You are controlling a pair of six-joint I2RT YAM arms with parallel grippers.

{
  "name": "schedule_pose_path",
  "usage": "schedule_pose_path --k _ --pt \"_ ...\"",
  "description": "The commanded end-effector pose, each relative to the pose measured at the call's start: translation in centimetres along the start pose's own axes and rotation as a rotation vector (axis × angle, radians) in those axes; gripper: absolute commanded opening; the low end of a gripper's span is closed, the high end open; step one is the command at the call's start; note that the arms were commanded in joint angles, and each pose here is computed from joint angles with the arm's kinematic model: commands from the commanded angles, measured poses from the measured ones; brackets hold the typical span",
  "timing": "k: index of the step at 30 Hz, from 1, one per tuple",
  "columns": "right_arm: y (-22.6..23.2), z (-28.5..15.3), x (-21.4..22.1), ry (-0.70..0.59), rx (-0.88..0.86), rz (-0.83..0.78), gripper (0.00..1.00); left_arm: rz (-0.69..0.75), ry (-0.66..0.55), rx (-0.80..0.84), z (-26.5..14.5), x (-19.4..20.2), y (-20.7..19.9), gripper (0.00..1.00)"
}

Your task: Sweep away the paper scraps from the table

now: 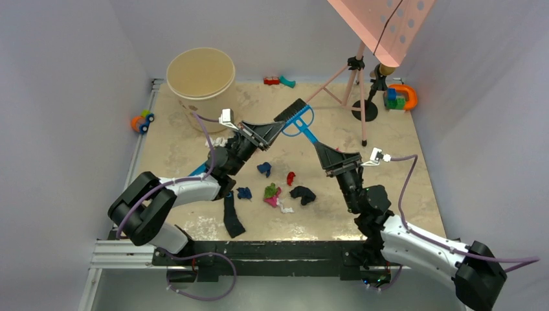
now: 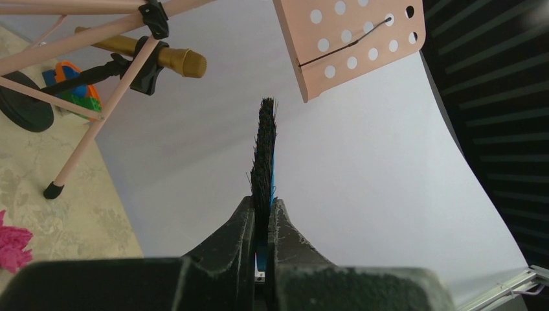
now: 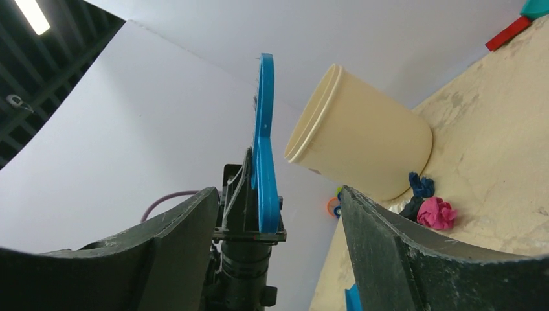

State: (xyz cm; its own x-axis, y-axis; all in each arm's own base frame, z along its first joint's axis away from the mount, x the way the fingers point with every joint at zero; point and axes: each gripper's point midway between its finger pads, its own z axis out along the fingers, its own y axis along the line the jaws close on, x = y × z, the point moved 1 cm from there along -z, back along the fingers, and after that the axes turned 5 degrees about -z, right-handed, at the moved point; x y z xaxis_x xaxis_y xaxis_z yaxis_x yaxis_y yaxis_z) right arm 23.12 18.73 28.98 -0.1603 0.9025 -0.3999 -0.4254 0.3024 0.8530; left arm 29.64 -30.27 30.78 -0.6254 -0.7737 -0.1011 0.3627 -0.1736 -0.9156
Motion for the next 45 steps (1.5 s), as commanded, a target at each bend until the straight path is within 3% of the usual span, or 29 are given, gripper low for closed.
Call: schedule_pose_path --k 1,21,29,31,34,36,39,41,42,43,44,45 --pt "2.1 1.6 -1.2 -0.049 -0.035 0.001 0.73 -0.044 -0.024 0.167 0.7 -0.3 -4.8 0.00" --pt "2.9 2.9 -1.2 -0.064 -0.060 -0.080 0.61 -0.105 -0.028 0.119 0.1 0.5 -3.3 0.00" --pt "2.6 2.6 -1.4 -0.063 -0.062 -0.104 0.51 -0.134 -0.030 0.080 0.0 0.8 -1.8 0.00" --pt "2.6 2.7 -1.3 -0.059 -0.062 -0.110 0.44 -0.132 -0.027 0.079 0.1 0.9 -1.7 0.00" --pt "2.5 2.7 -1.2 -0.049 -0.062 -0.119 0.24 -0.139 -0.018 0.073 0.2 1.2 -1.4 0.00" --pt "2.2 2.7 -1.1 -0.044 -0.048 -0.116 0.01 -0.136 -0.016 0.073 0.2 1.2 -1.4 0.00" --pt "0.9 2.6 -1.1 -0.045 0.028 -0.086 0.00 -0.138 -0.003 0.070 0.3 1.5 -1.2 0.15" --pt "-0.4 2.2 -1.5 -0.068 0.090 -0.048 0.00 -0.145 -0.001 0.048 0.1 1.5 -0.5 0.33" --pt "-0.8 1.8 -1.9 -0.084 0.106 -0.041 0.00 -0.151 -0.003 0.031 -0.3 1.4 0.1 0.51" --pt "-1.1 1.5 -2.3 -0.098 0.120 -0.038 0.00 -0.159 -0.005 0.010 -0.6 1.2 0.6 0.80" --pt "-1.6 1.3 -2.6 -0.107 0.155 -0.044 0.00 -0.164 0.001 -0.022 -1.1 1.1 1.4 0.97" --pt "-2.1 0.9 -3.2 -0.122 0.192 -0.056 0.00 -0.167 0.017 -0.059 -1.6 0.9 2.3 0.99"
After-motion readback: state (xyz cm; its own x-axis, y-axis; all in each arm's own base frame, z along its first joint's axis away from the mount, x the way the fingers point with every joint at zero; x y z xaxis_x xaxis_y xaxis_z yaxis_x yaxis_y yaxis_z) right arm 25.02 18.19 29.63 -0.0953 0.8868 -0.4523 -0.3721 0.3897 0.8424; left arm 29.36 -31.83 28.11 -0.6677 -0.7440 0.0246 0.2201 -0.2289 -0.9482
